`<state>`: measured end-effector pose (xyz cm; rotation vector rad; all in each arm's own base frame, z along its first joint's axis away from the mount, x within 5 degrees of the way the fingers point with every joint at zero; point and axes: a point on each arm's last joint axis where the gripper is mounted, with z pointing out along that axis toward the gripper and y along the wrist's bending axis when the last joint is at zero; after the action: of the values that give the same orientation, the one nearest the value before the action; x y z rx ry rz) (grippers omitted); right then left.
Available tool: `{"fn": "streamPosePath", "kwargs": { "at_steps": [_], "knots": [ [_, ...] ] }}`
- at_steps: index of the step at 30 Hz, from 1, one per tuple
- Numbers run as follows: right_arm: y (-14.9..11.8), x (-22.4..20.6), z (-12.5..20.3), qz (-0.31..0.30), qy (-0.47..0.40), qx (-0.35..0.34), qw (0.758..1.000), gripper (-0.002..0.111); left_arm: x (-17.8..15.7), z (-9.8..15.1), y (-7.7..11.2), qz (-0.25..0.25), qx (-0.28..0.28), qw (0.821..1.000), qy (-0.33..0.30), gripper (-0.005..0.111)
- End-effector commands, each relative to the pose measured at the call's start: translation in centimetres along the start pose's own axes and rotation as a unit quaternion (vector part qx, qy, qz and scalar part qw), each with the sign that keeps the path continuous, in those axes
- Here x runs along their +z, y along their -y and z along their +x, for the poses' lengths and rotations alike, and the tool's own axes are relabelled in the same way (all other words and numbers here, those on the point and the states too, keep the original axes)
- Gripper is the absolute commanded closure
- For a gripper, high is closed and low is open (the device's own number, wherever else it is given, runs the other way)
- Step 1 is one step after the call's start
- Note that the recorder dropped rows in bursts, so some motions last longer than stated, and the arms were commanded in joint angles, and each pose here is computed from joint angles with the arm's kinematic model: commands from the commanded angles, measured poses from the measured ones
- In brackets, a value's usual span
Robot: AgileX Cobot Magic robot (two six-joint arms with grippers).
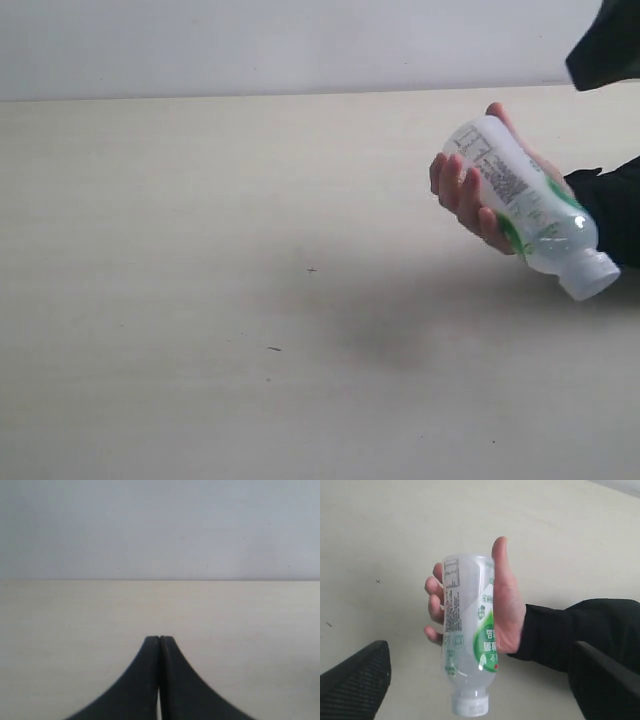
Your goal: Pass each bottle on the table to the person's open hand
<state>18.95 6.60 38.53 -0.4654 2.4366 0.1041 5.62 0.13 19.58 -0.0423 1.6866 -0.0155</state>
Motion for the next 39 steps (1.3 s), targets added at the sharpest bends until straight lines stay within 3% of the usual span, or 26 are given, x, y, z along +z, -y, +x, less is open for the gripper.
{"fn": "streamPosePath", "kwargs": {
  "at_steps": [1,9,12,14,18,19,39],
  "knots": [
    [0.1,-4.6,2.1,0.004,0.034,-0.005,0.999,0.018,0.0,0.1,0.0,0.0,0.001,1.0,0.003,0.107],
    [-0.9,-10.5,5.9,-0.043,0.116,0.002,0.992,0.018,0.0,0.1,0.0,0.0,0.001,1.0,0.003,0.107],
    [-0.9,-11.4,6.8,-0.042,0.135,0.001,0.99,0.026,0.0,0.1,0.0,0.0,0.001,1.0,0.003,0.107],
    [-0.9,-11.6,7.2,-0.042,0.139,0.001,0.989,0.046,0.0,0.1,0.0,0.0,0.001,1.0,0.003,0.107],
    [-0.9,-12.2,8.3,-0.046,0.15,0.03,0.987,0.103,0.0,0.1,0.0,0.0,0.001,1.0,0.003,0.107],
    [-0.9,-12.5,8.5,-0.047,0.156,0.038,0.986,0.108,0.0,0.1,0.0,0.0,0.001,1.0,0.003,0.107],
    [-1.0,-13.5,9.4,-0.049,0.177,0.048,0.982,0.107,0.0,0.1,0.0,0.0,0.001,1.0,0.003,0.107]
  ]
}}
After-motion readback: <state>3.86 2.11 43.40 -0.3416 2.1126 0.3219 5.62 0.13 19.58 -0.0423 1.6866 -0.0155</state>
